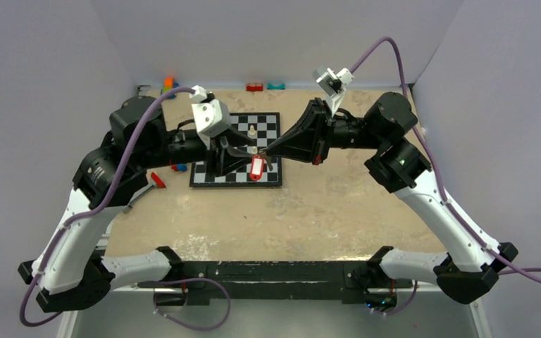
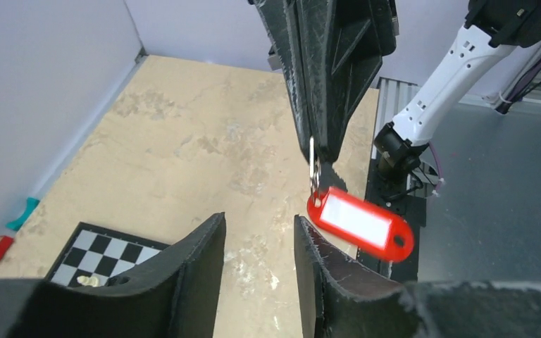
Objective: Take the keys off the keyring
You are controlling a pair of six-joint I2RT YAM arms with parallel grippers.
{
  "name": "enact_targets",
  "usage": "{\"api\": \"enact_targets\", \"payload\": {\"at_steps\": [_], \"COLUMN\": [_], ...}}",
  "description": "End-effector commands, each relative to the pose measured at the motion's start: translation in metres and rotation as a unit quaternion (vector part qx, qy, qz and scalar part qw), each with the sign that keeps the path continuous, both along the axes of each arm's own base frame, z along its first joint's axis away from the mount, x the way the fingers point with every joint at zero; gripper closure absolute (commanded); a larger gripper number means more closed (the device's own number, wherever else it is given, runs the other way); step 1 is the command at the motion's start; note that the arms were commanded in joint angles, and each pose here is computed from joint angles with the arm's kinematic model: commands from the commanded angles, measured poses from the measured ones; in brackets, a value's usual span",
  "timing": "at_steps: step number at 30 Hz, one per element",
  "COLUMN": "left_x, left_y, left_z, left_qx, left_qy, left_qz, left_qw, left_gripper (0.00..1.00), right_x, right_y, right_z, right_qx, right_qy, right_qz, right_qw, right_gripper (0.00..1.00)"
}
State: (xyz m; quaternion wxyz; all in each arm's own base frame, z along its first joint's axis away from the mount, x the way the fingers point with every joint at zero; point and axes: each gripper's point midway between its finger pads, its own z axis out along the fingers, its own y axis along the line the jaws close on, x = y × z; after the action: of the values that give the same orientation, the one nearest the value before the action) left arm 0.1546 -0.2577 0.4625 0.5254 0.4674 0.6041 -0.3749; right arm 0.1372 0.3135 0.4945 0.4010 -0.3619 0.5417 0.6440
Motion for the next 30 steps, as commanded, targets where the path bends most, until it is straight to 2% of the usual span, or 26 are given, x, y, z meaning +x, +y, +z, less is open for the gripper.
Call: {"api": "enact_targets", "payload": {"at_steps": [1, 8, 17, 25, 30], "left_x": [-0.003, -0.019, -0.044, -0.057, -0.059], "left_y": [0.016, 0.021, 0.012, 0.01, 0.006], "left_z": [0.028, 0.056, 0.088, 0.113, 0.118], "left_qx": [-0.063, -0.133, -0.221, -0.274, -0.292], "left_qy": [-0.031, -0.027, -0.015, -0.047, -0.041], "left_qz": [0.025, 0.004, -0.08, -0.126, -0.146], "left_qw": [0.997, 0.991, 0.972, 0.952, 0.944], "left_gripper": [0.54, 0.54, 0.56, 0.57, 0.6], "right_x": [-0.012, -0.017, -0.028, -0.038, -0.038], "right_y": [-0.009, -0.018, -0.03, -0.037, -0.036], "right_z": [0.022, 0.045, 0.073, 0.087, 0.087], "right_qx": [0.043, 0.097, 0.16, 0.21, 0.219], "right_qy": [-0.032, -0.058, -0.071, -0.06, -0.054], "right_qz": [-0.001, -0.015, -0.015, 0.012, 0.019], "right_qw": [0.999, 0.993, 0.984, 0.976, 0.974], "right_gripper": [1.0, 1.0, 1.0, 1.0, 1.0]}}
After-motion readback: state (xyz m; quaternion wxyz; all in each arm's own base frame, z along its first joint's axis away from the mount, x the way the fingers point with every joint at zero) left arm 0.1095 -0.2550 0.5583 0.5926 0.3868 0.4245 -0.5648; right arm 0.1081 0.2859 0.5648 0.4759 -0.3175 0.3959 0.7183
